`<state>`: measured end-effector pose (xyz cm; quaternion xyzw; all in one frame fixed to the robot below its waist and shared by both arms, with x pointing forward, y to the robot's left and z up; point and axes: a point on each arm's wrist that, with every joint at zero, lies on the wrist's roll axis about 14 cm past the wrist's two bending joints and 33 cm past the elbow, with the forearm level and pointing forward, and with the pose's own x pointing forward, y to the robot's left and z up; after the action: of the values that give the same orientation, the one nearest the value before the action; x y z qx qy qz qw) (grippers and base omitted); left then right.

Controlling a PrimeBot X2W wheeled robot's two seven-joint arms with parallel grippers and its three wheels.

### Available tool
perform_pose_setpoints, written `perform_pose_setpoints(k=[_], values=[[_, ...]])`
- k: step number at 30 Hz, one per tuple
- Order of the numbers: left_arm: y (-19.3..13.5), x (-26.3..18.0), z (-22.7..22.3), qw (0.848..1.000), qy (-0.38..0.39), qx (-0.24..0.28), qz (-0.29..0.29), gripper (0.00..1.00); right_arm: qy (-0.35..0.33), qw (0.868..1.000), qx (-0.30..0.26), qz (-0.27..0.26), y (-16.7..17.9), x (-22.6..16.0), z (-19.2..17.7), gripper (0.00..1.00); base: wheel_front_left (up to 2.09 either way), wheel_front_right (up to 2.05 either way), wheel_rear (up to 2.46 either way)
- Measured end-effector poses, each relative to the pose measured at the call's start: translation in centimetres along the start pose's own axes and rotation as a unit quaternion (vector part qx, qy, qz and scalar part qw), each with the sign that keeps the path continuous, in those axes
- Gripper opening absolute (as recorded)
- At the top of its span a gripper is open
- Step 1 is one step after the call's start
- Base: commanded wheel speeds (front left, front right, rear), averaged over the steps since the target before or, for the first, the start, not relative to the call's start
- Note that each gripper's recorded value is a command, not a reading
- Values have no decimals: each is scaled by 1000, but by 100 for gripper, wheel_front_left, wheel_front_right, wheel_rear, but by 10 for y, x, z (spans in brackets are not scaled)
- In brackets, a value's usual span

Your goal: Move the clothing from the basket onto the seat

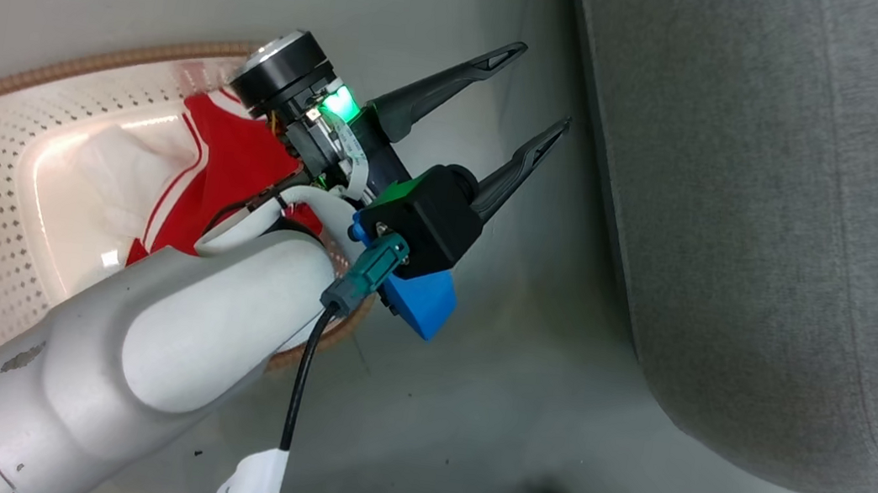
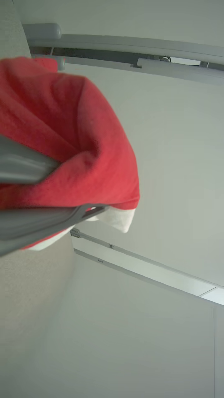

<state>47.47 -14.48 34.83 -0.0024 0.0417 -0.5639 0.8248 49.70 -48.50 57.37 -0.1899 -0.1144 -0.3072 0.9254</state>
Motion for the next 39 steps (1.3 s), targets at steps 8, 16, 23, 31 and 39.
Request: perform_pose_setpoints(k=[8, 16, 23, 31, 39], values=[[-1, 1, -25, 1000, 9, -23, -2, 100, 125, 992, -25, -14, -3, -32, -89, 0, 0, 0, 0], [-1, 0, -28, 1000, 11, -22, -3, 100, 221, 975, -15, -30, -5, -79, -143, 0, 0, 0, 0], [-2, 2, -20, 1000, 6, -16, -5, 100, 236, 971, -11, -25, -3, -92, -145, 100, 0, 0, 0], [-11, 3, 11, 1000, -20, -9, -6, 100, 226, 973, -34, 17, -5, -114, -120, 100, 0, 0, 0], [-12, -8, 48, 999, -38, -1, 32, 100, 161, 985, -22, 55, -2, -123, -63, 100, 0, 0, 0]])
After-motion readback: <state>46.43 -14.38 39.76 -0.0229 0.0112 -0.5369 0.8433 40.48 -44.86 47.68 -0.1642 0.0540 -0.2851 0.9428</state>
